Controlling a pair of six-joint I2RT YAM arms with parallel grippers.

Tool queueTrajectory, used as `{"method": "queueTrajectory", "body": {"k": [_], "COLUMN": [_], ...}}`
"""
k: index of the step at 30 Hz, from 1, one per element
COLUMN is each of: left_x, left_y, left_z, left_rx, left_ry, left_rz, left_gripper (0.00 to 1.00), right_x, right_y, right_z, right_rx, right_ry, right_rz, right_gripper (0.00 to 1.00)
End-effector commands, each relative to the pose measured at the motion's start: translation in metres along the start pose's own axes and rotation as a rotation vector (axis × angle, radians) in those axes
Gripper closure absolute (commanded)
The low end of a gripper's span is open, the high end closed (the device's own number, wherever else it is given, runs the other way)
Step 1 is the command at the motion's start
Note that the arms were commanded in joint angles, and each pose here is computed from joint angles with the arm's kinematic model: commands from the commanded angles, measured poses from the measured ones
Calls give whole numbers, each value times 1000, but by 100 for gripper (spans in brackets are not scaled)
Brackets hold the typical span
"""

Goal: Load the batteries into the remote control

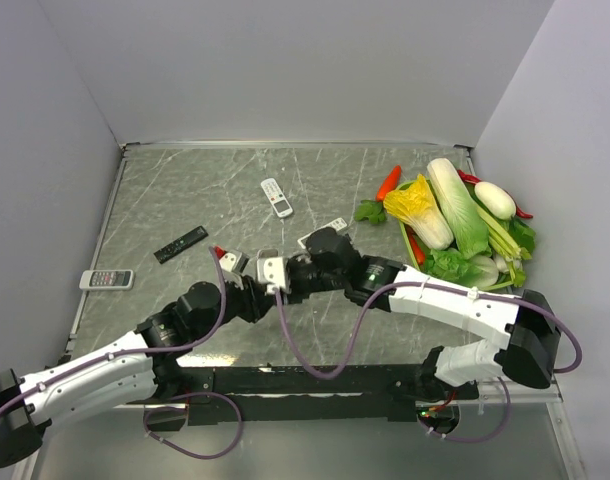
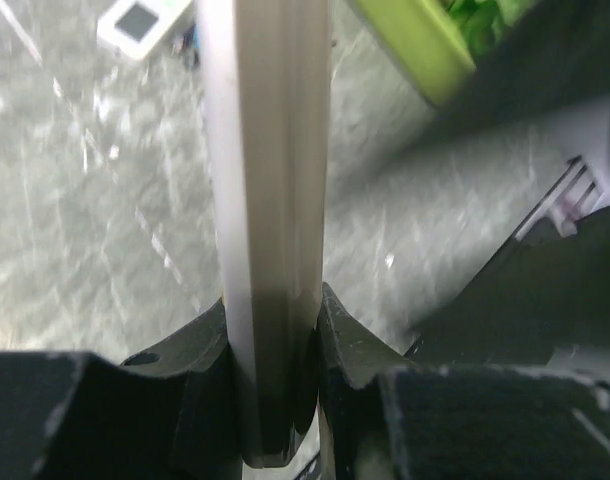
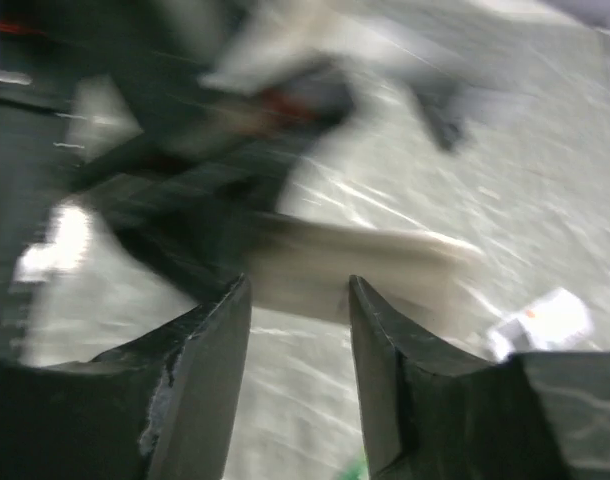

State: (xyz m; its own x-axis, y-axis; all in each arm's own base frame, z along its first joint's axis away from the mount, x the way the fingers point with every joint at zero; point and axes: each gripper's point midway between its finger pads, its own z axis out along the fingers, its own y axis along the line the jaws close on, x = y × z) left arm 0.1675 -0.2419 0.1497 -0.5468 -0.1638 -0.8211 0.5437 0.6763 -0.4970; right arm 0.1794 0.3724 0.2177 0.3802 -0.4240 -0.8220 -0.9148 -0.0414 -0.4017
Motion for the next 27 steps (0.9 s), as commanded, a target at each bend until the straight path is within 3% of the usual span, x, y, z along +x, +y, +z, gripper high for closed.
{"method": "queueTrajectory", "body": {"k": [1,5,9,11,13,19,27], "left_x": [-69,-63,-53,-50,-49,-46,-43], "left_y": [-52,-38,-23,-21,-24,-34,-42], "left_z": [-4,0,4,4,4,0,-3], "left_rx": [174,102,24,18,46,121,177], "left_ry": [-225,-209,-177,-170,-178,-181,-181], "left_rz": [-10,-25,-49,-55,-60,-78,-118], "left_gripper": [99,99,99,99,99,99,99], "right_x": [-23,-25,-34,-27,-42,-43,-56], "right_y": [57,53,30,25,8,0,-12], "right_z": [11,6,-15,-22,-38,-49,-50], "right_rx": [-233,-204,-39,30,135,197,186], "right_ry": [-86,-83,-114,-116,-200,-298,-407], "right_rz": [33,32,14,14,-34,-56,-36], "right_gripper": [50,53,54,50,43,23,19]}}
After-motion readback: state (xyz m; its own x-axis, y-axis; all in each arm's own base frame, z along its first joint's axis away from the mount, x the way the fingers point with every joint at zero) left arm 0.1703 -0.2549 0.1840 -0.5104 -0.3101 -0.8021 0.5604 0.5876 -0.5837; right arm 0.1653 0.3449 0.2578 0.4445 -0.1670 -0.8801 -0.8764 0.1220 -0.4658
